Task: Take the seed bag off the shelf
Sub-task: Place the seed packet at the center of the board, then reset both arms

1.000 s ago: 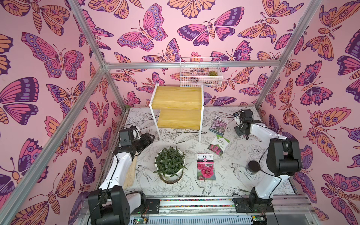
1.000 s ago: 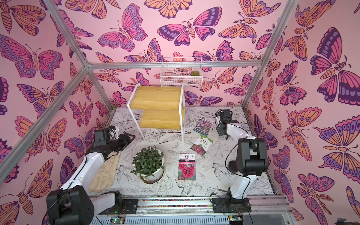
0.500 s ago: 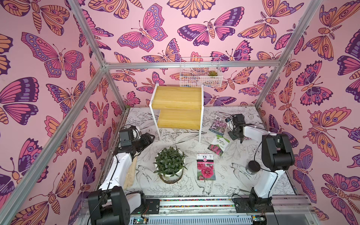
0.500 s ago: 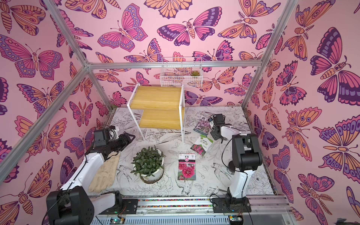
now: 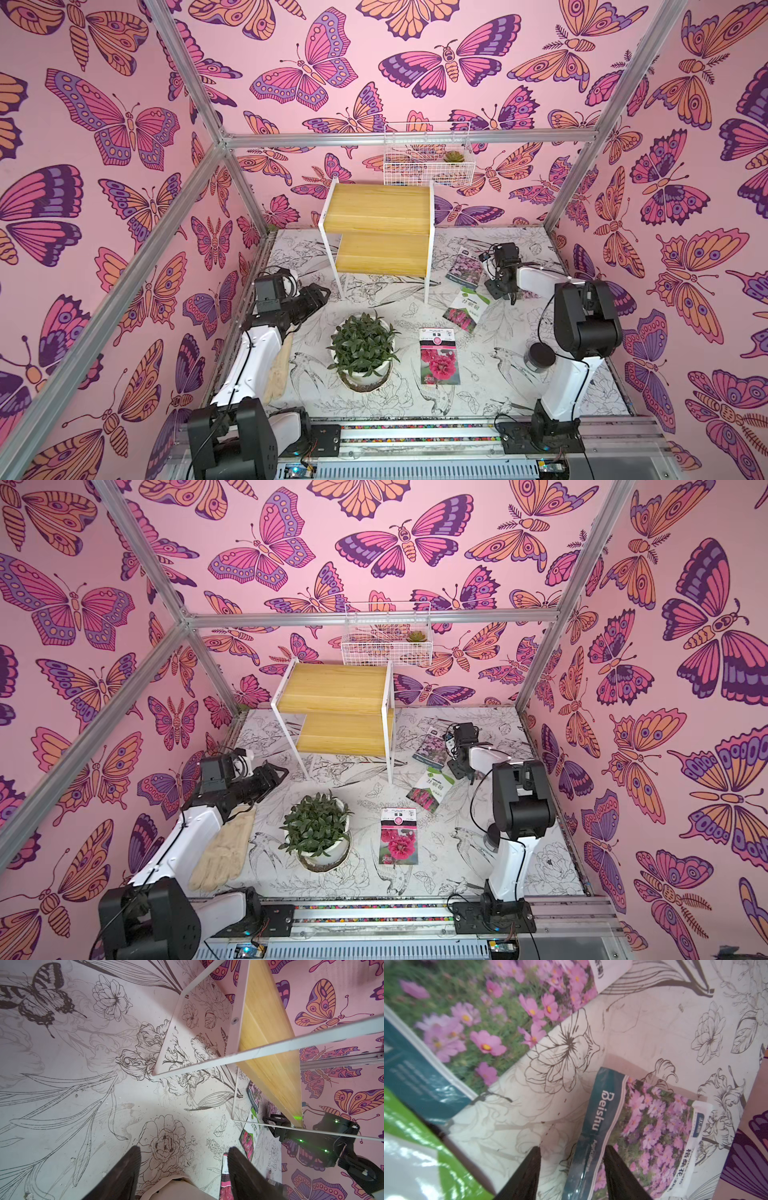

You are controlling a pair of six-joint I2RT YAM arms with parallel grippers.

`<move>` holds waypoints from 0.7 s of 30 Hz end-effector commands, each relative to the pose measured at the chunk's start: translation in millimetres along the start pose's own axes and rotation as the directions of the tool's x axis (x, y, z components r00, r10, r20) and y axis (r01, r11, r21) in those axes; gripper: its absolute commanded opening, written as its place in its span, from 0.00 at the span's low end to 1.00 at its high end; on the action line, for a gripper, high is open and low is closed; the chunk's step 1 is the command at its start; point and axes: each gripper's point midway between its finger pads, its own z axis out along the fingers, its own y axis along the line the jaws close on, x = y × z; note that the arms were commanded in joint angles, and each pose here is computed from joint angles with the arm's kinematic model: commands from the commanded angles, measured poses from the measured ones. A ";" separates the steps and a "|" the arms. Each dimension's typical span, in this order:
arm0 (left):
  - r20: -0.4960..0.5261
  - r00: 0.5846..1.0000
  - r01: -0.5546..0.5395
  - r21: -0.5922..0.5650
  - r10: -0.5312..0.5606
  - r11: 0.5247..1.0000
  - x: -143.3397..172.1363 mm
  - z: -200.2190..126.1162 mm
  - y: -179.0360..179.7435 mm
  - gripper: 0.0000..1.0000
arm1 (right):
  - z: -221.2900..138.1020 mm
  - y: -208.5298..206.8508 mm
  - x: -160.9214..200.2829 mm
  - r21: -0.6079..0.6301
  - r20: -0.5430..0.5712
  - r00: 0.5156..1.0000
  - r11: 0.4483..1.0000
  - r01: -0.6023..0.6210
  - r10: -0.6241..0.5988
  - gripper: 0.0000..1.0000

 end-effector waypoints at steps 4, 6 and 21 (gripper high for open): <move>0.046 0.996 -0.077 -0.106 0.082 0.991 -10.1 4.0 21.6 0.76 | -109.7 20.5 -35.0 -0.248 0.266 0.948 0.962 -0.110 0.177 0.65; 0.079 0.990 -0.102 -0.158 0.116 0.982 -20.0 6.8 31.3 0.81 | -143.1 28.4 -41.5 -0.347 0.376 0.889 0.929 -0.126 0.261 0.84; 0.431 0.753 -0.418 -0.271 0.497 0.867 -72.6 17.5 48.2 1.00 | -79.5 -8.3 24.7 -0.363 0.494 0.653 0.819 -0.445 0.574 0.99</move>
